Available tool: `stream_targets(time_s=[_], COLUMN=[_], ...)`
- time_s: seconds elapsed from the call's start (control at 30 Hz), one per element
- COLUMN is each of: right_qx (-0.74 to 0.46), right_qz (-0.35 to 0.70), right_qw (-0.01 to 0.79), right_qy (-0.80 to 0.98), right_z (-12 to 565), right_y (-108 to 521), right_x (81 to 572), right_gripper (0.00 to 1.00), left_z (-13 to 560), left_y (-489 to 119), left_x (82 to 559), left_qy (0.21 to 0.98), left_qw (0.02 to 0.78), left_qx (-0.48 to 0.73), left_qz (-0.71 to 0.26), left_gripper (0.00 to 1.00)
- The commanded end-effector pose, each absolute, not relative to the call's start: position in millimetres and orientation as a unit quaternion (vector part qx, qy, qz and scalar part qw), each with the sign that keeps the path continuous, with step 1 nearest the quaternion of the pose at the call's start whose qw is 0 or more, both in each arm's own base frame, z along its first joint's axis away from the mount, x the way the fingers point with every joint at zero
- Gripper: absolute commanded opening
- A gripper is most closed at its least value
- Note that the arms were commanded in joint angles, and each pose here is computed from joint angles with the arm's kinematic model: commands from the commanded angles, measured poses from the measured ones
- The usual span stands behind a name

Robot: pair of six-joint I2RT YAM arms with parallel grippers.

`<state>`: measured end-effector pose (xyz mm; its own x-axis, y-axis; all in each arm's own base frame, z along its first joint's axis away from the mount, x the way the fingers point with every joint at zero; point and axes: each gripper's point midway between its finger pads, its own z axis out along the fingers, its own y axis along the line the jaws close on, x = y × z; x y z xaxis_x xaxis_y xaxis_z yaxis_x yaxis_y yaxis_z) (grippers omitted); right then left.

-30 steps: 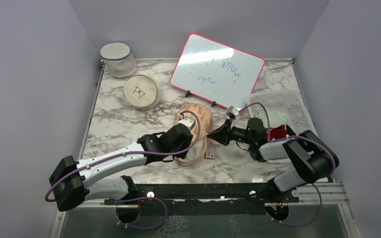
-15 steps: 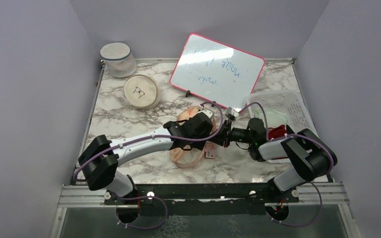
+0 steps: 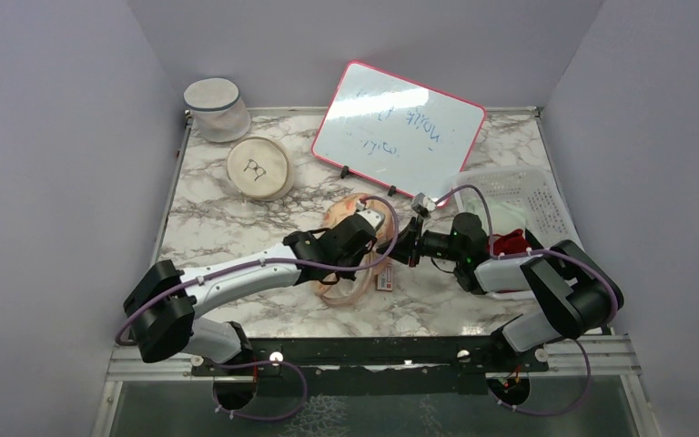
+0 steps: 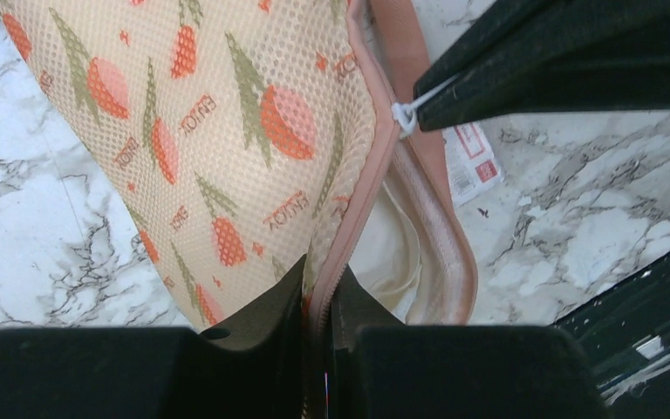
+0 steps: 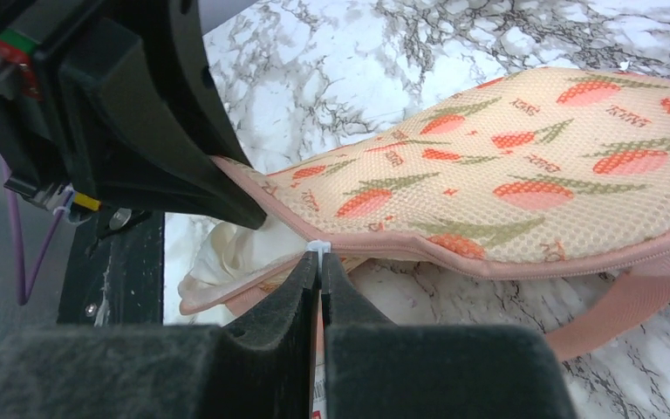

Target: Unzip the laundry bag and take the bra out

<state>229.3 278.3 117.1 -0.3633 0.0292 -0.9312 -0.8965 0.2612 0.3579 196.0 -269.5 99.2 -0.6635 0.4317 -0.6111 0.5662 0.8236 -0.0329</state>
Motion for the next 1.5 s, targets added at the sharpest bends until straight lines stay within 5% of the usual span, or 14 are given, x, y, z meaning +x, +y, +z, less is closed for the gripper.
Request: stream_targets(time_s=[0.0,0.3,0.7,0.83,1.1,1.3,1.47], right_qx=[-0.315,-0.272,-0.269,-0.296,-0.316,-0.327,-0.330], right_qz=[0.482,0.455,0.424,0.458,0.487,0.506,0.516], right_qw=[0.474,0.480,0.492,0.479,0.467,0.466,0.458], right_qy=[0.666,0.699,0.711,0.688,0.667,0.648,0.644], right_z=[114.9,101.4,98.9,105.4,112.5,120.8,121.7], right_y=[276.9,270.4,263.7,273.1,279.8,282.1,284.4], right_x=[246.2,261.9,270.8,260.0,247.6,239.1,235.4], right_gripper=[0.01,0.01,0.01,0.01,0.01,0.01,0.01], left_z=[106.6,139.4,140.0,133.7,127.4,121.6,109.7], left_y=[-259.3,-246.6,-203.3,-216.7,-272.7,-294.3,-288.3], left_x=[184.2,174.5,181.2,182.8,190.7,208.3,227.1], left_qy=[0.891,0.867,0.887,0.894,0.889,0.883,0.884], left_qw=[0.307,0.345,0.369,0.349,0.312,0.318,0.329], left_qx=[0.311,0.325,0.264,0.266,0.309,0.323,0.327], left_qz=[-0.123,-0.155,-0.083,-0.087,-0.131,-0.119,-0.059], left_gripper=[0.01,0.00,0.00,0.22,0.50,0.52,0.43])
